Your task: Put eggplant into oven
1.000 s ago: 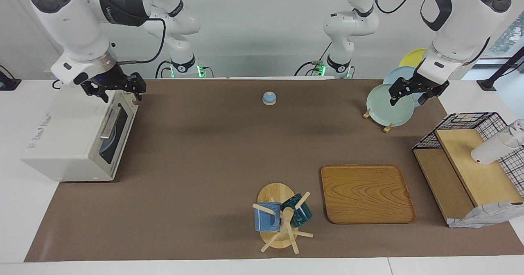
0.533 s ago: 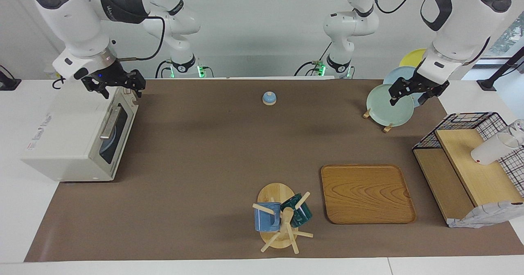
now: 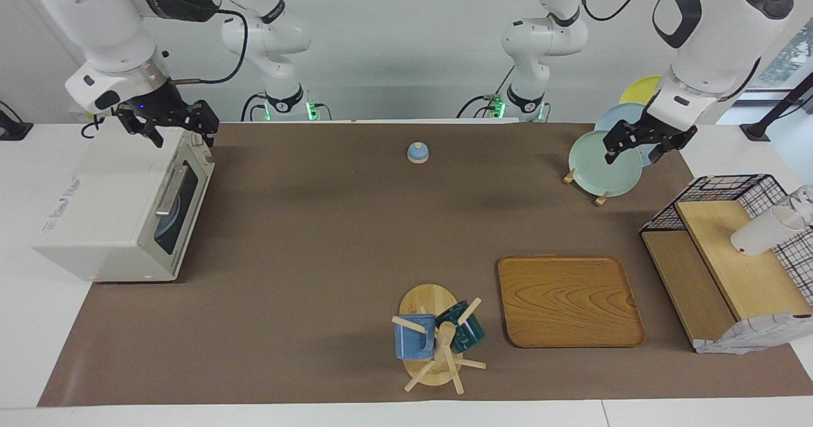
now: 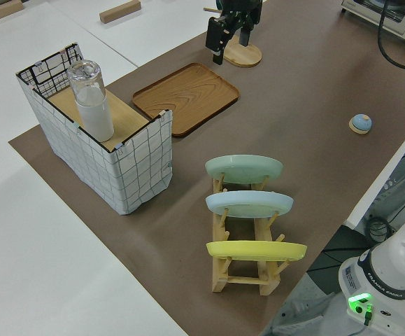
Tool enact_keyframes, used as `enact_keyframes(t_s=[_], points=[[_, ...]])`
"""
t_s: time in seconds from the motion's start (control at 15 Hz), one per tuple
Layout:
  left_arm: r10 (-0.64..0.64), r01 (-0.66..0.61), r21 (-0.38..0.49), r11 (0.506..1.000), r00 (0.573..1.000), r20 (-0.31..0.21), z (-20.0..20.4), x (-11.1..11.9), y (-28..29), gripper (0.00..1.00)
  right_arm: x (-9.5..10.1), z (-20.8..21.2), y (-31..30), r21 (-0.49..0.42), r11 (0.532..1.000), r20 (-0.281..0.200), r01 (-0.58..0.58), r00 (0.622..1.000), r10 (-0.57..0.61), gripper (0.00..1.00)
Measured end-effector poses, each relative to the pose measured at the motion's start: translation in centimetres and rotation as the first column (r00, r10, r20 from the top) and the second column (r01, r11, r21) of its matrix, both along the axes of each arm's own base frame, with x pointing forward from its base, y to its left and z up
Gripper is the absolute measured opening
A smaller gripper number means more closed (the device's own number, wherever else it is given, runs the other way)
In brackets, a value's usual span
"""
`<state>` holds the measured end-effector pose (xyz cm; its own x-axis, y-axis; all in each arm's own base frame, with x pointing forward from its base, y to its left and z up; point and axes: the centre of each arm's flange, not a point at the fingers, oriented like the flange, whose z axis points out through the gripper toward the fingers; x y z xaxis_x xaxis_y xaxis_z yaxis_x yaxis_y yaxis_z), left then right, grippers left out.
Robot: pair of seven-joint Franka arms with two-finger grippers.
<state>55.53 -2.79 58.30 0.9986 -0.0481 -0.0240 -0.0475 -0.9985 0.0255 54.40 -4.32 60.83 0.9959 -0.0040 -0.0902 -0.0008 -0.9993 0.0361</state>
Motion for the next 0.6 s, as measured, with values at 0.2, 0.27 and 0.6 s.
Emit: enact_keyframes(t_s=[0.2,0.27,0.6], points=[[0.000,0.000,0.000,1.000,1.000,0.000,0.00,0.00,0.00,1.00,-0.05,0.00,-0.56,0.003,1.000,0.000,0.011,1.000,-0.011,1.00],[0.000,0.000,0.000,1.000,1.000,0.000,0.00,0.00,0.00,1.00,-0.03,0.00,-0.36,0.003,1.000,0.000,0.007,1.000,-0.007,1.00],[0.000,0.000,0.000,1.000,1.000,0.000,0.00,0.00,0.00,1.00,0.02,0.00,0.22,0.003,1.000,0.000,-0.003,1.000,0.003,1.00]])
